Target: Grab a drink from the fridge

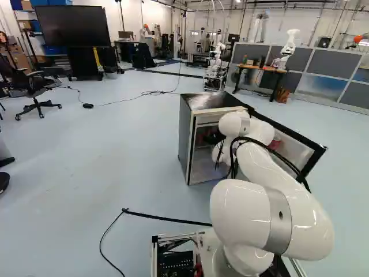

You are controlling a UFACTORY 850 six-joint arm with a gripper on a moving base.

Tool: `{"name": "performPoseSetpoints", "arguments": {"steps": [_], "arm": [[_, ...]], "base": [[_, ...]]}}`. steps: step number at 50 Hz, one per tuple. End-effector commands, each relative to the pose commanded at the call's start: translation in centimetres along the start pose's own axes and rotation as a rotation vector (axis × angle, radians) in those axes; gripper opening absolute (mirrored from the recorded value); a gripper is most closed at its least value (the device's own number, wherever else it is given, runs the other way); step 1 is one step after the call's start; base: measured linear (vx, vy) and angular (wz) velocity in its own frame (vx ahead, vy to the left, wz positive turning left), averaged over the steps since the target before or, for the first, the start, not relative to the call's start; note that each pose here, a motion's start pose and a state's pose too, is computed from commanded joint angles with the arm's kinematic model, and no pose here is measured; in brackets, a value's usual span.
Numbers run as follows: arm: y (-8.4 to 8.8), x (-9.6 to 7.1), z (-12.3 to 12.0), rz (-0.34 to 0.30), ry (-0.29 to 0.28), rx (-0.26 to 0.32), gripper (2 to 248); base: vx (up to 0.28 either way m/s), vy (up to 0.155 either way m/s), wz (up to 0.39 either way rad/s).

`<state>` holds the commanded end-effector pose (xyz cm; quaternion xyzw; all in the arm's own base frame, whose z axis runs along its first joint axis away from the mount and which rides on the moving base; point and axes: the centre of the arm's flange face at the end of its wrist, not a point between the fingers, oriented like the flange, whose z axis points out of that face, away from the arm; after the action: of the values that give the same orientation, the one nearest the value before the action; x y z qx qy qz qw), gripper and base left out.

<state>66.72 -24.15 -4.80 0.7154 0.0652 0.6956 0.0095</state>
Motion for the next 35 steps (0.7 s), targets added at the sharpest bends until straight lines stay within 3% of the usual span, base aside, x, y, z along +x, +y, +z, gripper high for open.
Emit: {"name": "performPoseSetpoints", "arguments": {"steps": [35], "arm": [[0.3,-1.9,2.6,-0.037,0.015,0.002,247]], "base": [[0.0,0.0,0.0]]}}
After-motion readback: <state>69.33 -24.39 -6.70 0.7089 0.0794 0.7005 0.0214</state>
